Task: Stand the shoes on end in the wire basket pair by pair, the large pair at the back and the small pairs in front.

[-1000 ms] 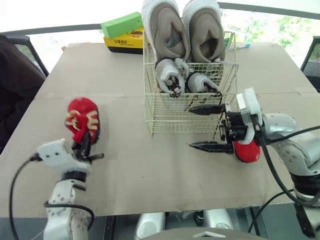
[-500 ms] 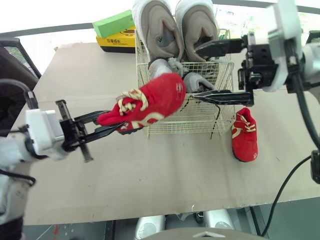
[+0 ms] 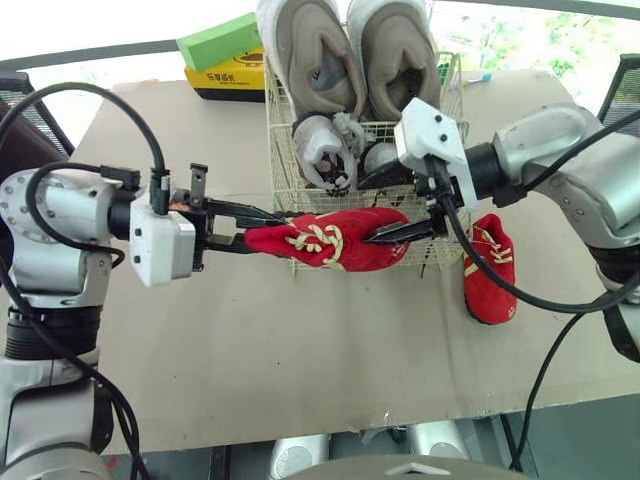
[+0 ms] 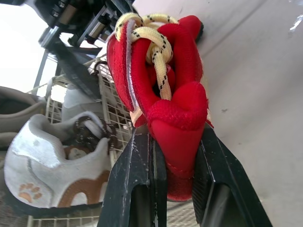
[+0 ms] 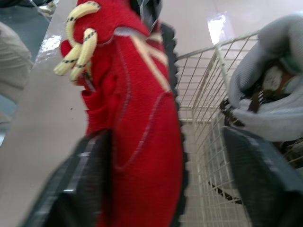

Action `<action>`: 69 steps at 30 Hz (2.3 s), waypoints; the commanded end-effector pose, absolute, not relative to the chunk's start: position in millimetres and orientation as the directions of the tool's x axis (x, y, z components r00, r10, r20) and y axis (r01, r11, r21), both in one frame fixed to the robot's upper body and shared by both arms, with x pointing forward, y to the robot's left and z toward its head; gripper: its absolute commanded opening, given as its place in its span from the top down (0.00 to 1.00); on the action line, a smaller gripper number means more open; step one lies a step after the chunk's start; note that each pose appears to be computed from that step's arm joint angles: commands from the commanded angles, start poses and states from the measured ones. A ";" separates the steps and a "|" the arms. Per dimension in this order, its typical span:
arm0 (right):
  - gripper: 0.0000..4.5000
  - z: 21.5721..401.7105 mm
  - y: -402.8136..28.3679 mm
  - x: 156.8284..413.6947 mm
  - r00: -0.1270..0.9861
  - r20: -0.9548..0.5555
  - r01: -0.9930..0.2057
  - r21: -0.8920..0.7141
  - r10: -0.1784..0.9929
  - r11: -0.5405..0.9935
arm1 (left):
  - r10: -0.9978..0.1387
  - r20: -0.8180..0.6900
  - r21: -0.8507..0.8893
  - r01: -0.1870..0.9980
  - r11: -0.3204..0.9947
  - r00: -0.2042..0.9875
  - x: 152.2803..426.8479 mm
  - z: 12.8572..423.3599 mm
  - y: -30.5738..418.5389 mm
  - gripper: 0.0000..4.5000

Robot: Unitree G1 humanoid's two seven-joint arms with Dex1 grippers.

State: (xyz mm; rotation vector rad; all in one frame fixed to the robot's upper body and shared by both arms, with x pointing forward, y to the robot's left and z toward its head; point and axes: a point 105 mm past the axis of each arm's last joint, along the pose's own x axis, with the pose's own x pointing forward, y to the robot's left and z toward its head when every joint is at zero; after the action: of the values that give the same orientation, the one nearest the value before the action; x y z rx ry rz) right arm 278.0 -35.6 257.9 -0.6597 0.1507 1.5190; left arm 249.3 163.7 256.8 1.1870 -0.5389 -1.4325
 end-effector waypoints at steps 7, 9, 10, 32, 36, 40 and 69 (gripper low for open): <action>1.00 254.8 -44.1 275.9 0.088 -0.423 -0.980 -0.199 0.902 0.003 | -0.983 -0.021 0.754 0.649 0.105 0.183 239.5 300.1 152.5 0.21; 1.00 256.9 -45.0 276.3 0.087 -0.378 -0.989 -0.142 0.922 0.035 | -0.964 0.100 0.555 0.790 0.259 0.245 243.1 306.1 158.7 0.03; 1.00 259.9 -45.7 276.1 0.087 -0.339 -0.993 -0.108 0.937 0.053 | -0.943 0.147 0.395 0.856 0.333 0.299 244.5 300.1 168.9 0.01; 1.00 270.9 -40.5 263.0 0.178 -0.092 -0.981 0.061 0.980 0.184 | -0.757 0.270 -0.527 0.749 0.402 0.596 228.7 212.7 127.2 0.69; 1.00 267.3 -42.4 262.8 0.208 -0.071 -0.976 0.055 0.976 0.212 | -0.772 0.272 -0.446 0.786 0.429 0.575 240.2 223.0 136.1 0.97; 0.62 268.3 -47.1 256.6 0.217 0.002 -0.976 -0.003 0.976 0.217 | -0.809 0.245 -0.300 0.835 0.461 0.534 252.0 240.3 145.5 0.97; 0.20 228.5 -104.2 212.0 0.343 0.063 -0.914 -0.207 0.937 0.349 | -0.855 -0.250 0.540 0.799 0.267 0.455 294.7 211.0 168.9 0.97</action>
State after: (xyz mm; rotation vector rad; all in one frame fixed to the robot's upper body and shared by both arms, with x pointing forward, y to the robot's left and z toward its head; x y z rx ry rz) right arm 218.7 -105.3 219.3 -0.1162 -0.1315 1.1973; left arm 295.9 164.4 213.4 0.6339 -0.1219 -1.1267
